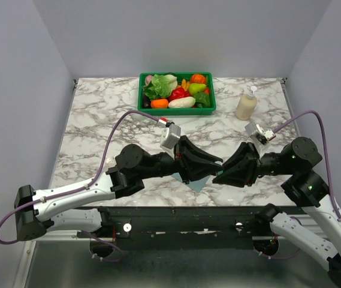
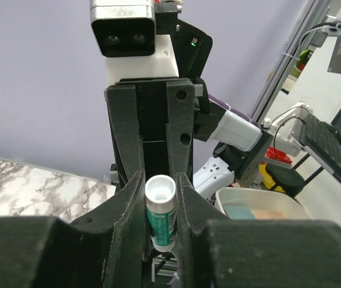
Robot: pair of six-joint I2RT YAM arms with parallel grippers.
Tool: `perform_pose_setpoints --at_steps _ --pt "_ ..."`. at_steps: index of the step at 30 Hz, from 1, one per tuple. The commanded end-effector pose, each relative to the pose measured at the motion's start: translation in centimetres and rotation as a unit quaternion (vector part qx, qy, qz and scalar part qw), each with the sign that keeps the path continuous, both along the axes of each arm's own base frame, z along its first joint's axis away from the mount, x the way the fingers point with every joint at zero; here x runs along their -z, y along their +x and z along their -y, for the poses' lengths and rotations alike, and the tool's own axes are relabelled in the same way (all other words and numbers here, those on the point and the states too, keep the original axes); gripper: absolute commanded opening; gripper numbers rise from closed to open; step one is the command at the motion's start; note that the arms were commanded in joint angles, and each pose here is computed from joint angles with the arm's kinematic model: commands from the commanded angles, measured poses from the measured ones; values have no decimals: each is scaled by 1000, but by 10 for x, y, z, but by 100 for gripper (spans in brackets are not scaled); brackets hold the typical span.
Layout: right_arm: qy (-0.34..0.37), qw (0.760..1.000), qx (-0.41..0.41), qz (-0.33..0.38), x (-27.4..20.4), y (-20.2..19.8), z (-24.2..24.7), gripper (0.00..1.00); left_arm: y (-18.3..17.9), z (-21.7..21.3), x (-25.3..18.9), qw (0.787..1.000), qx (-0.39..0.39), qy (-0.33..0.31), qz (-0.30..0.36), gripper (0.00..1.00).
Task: Place the letter into the envelope and seal it
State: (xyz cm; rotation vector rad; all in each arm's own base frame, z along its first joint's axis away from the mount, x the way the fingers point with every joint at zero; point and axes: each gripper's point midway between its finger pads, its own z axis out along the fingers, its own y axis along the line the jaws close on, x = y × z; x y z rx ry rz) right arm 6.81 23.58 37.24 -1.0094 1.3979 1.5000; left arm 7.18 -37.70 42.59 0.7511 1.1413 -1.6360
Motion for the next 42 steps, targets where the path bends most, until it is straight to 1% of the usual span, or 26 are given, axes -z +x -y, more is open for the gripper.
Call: perform_pose_setpoints --at_steps 1,6,7,8,9,10,11,13,14,17,18,20,21,22,25,27,28,31,32,33,34,36,37,39,40,42 --pt "-7 1000 2 -3 4 -1 1 1 -9 -5 -18 999 19 -27 15 0" --pt "-13 999 31 -5 7 9 1 1 -3 -9 -14 1000 -2 -22 16 0" --pt "-18 998 64 -10 10 21 1 1 -1 -10 -14 1000 -12 -16 16 0" --pt "-17 996 86 -9 6 28 1 1 12 -9 -10 999 -47 -3 19 0" --pt "-24 993 111 -16 7 40 0 1 21 -7 -1 997 -70 30 9 0" --pt "-32 985 167 -22 10 61 3 1 32 -6 7 994 -97 52 4 0" --pt "-36 980 193 -22 10 72 4 1 54 -8 13 986 -155 67 -12 0" --pt "-46 965 258 -11 11 104 7 1 79 -10 29 969 -221 109 -21 0" --pt "-49 959 278 -6 12 115 8 1 96 -14 33 956 -266 120 -27 0" --pt "-63 939 338 10 17 157 6 1 126 -10 42 928 -335 160 -20 0" --pt "-64 934 351 13 18 167 5 1 141 -16 32 912 -379 156 -26 0" --pt "-55 922 382 24 16 191 2 1 160 -12 41 889 -423 172 -36 0" --pt "-51 919 391 29 14 197 1 1 165 -12 28 883 -439 160 -38 0" --pt "-33 911 409 34 5 206 3 1 176 -9 35 869 -464 169 -40 0" --pt "-30 905 423 29 3 215 2 1 187 -4 25 855 -490 164 -44 0" --pt "-16 910 413 36 -11 210 1 1 186 -2 14 859 -485 157 -43 0" --pt "-9 916 399 36 -16 203 -1 1 183 -4 8 864 -479 151 -42 10" --pt "8 930 365 45 -27 181 -2 1 171 -14 -7 880 -456 127 -43 48" --pt "11 935 353 47 -29 174 -2 1 165 -17 -11 888 -443 119 -42 53" --pt "11 940 339 47 -28 167 -4 1 160 -19 -7 893 -433 118 -45 57" --pt "12 951 306 49 -29 152 -7 1 151 -33 -22 899 -424 96 -45 57" --pt "10 961 272 47 -30 137 -10 1 138 -39 -24 914 -396 81 -41 58" --pt "7 970 240 46 -30 122 -12 1 128 -54 -39 920 -386 56 -41 60" --pt "10 977 211 41 -31 107 -13 1 112 -60 -43 935 -351 38 -29 61" --pt "11 983 180 40 -31 94 -14 1 101 -75 -57 940 -339 12 -28 63" --pt "21 988 150 40 -37 76 -13 1 89 -83 -60 948 -316 -5 -21 64"
